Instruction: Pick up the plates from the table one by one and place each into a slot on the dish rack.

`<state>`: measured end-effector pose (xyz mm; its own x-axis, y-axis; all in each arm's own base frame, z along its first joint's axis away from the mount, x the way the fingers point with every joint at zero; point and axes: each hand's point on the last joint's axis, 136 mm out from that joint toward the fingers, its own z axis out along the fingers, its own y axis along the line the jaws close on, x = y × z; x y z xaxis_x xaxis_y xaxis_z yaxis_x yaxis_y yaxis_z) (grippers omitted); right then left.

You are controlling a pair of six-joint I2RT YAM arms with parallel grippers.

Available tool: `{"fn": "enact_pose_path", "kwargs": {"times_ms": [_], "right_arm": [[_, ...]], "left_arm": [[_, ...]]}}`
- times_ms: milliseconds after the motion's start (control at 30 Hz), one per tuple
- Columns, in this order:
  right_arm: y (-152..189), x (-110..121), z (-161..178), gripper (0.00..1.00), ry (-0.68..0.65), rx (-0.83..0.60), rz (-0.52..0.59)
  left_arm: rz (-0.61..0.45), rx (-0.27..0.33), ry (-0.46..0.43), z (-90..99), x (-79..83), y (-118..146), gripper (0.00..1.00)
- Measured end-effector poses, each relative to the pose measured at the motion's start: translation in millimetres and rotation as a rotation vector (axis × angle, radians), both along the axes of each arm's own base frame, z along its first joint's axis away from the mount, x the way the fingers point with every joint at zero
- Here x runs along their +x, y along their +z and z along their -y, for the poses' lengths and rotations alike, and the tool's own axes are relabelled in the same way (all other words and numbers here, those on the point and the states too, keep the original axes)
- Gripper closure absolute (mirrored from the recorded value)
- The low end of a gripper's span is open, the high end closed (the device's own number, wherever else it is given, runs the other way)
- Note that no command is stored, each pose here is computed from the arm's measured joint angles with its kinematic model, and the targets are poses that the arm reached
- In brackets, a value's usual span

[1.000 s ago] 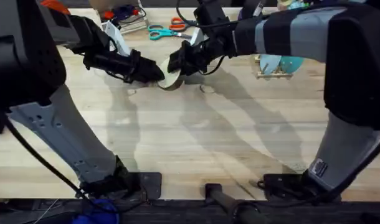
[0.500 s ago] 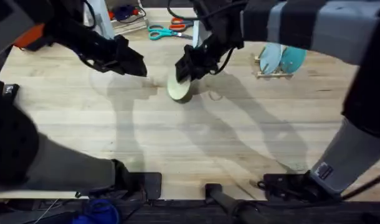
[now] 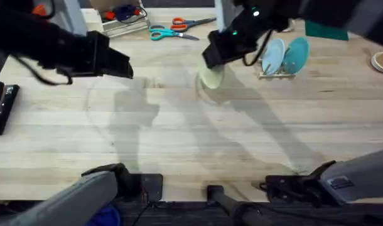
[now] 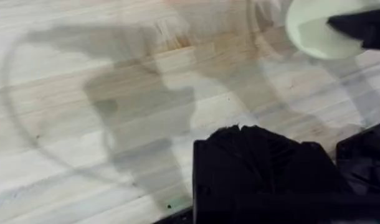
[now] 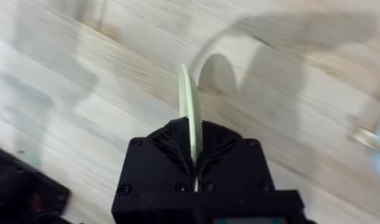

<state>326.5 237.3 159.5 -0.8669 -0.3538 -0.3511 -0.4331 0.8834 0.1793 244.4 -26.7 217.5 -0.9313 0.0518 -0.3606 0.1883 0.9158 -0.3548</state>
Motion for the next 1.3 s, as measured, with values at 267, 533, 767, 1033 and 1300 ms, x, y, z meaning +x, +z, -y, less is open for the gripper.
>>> {"fn": "enact_pose_path", "kwargs": {"times_ms": [267,533,767,1033,1300], "right_arm": [[49.8,-6.5,46.7,0.967,-0.011,-0.146,0.184],[95.8,-21.7,95.5,0.967,-0.076,-0.274,0.33],[115.1,-43.4,129.0,0.967,-0.108,-0.362,0.367],[134.0,-53.3,142.6,0.967,-0.149,-0.349,0.422],[145.5,-52.5,182.8,0.968,-0.357,-0.315,0.426]], "left_arm": [[0.096,0.075,0.046,-1.9,-38.0,28.2,0.931],[0.158,0.115,0.089,-4.0,-58.3,41.2,0.904],[0.157,0.117,0.096,-3.4,-64.3,42.2,0.318],[0.154,0.116,0.104,-3.9,-64.2,42.1,0.006],[0.154,0.117,0.104,-3.9,-64.2,42.1,0.007]]}}
